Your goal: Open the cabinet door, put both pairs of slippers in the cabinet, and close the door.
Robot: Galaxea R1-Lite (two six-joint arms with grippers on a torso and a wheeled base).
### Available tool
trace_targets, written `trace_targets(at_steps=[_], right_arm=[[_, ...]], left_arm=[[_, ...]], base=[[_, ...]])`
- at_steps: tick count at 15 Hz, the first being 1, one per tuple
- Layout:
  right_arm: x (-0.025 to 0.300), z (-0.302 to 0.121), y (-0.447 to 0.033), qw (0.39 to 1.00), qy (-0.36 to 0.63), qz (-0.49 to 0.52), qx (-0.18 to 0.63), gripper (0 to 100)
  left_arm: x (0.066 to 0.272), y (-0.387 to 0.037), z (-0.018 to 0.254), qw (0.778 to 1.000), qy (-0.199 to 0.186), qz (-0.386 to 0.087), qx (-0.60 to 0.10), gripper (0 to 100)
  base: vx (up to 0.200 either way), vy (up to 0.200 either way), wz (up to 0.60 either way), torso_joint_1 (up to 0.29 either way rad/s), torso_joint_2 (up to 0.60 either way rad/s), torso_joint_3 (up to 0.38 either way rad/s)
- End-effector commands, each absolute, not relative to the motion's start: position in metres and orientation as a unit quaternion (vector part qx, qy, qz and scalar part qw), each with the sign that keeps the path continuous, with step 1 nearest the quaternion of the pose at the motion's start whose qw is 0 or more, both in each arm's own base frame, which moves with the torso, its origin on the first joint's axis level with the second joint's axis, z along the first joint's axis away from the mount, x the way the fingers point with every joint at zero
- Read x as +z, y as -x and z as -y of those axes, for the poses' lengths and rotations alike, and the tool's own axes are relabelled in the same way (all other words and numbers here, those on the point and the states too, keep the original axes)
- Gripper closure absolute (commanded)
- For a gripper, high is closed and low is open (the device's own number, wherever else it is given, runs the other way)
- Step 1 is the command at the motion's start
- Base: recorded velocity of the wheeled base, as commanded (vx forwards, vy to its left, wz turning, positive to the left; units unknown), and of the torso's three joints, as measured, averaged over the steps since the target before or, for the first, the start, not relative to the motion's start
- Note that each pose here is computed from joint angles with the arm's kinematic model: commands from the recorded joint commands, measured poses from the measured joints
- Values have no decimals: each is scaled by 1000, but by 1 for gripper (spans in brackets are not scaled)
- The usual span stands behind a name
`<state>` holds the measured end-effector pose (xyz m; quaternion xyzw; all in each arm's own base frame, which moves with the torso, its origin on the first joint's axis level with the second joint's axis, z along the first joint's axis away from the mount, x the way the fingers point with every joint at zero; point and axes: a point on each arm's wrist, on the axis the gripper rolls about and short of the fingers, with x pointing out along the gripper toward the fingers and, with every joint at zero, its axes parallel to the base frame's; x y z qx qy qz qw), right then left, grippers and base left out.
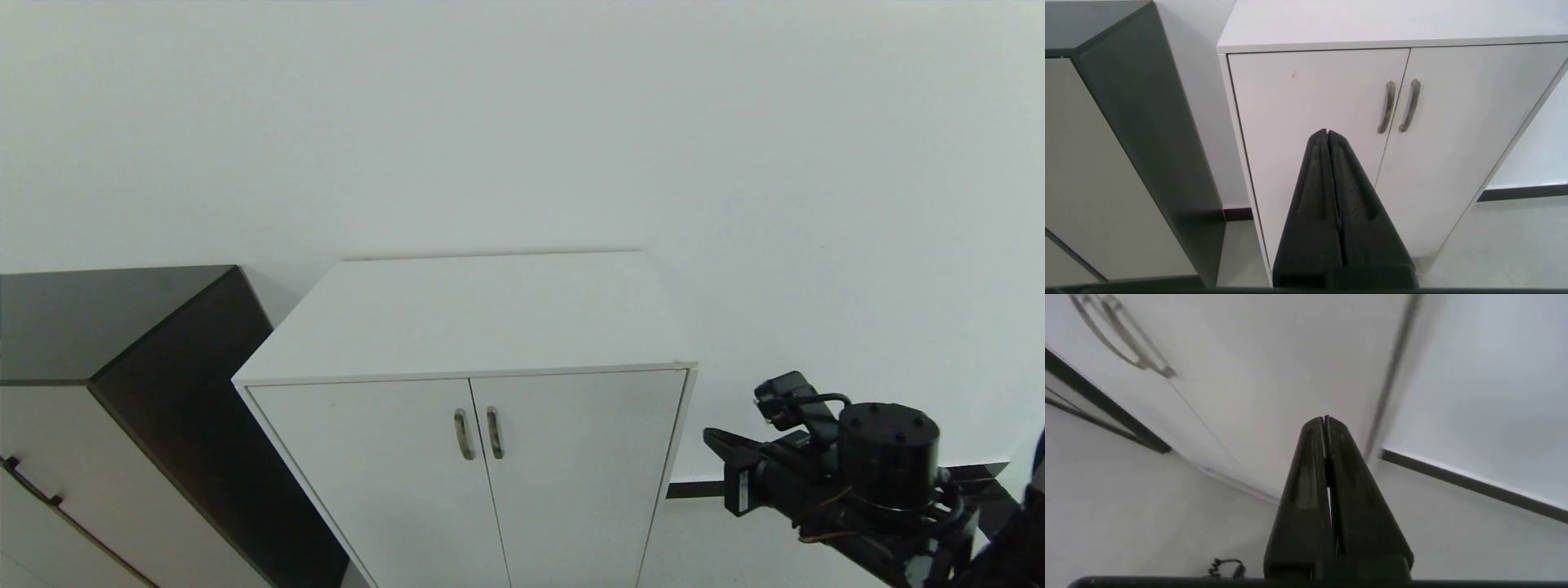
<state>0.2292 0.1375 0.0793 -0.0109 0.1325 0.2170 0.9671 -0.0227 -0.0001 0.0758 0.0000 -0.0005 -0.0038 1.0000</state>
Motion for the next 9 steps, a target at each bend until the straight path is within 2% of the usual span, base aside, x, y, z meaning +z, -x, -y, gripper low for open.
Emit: trace_targets(at_steps=[1,5,7,9], right_arm=[[93,-105,-208,975,15,-122,184,100],[96,-59,-168,983,38,-130,126,100],[108,-43,-151,987,38,-125,95,100],[114,-35,-125,985,39,-136,94,100]], left_arm=[[76,23,0,1000,0,1,-5,100],[76,23,0,1000,0,1,-8,100],[76,23,0,1000,0,1,-7,100],[76,23,0,1000,0,1,-8,100]], base=[[0,0,0,0,0,0],[0,0,0,0,0,0],[0,0,0,0,0,0],[0,0,0,0,0,0]])
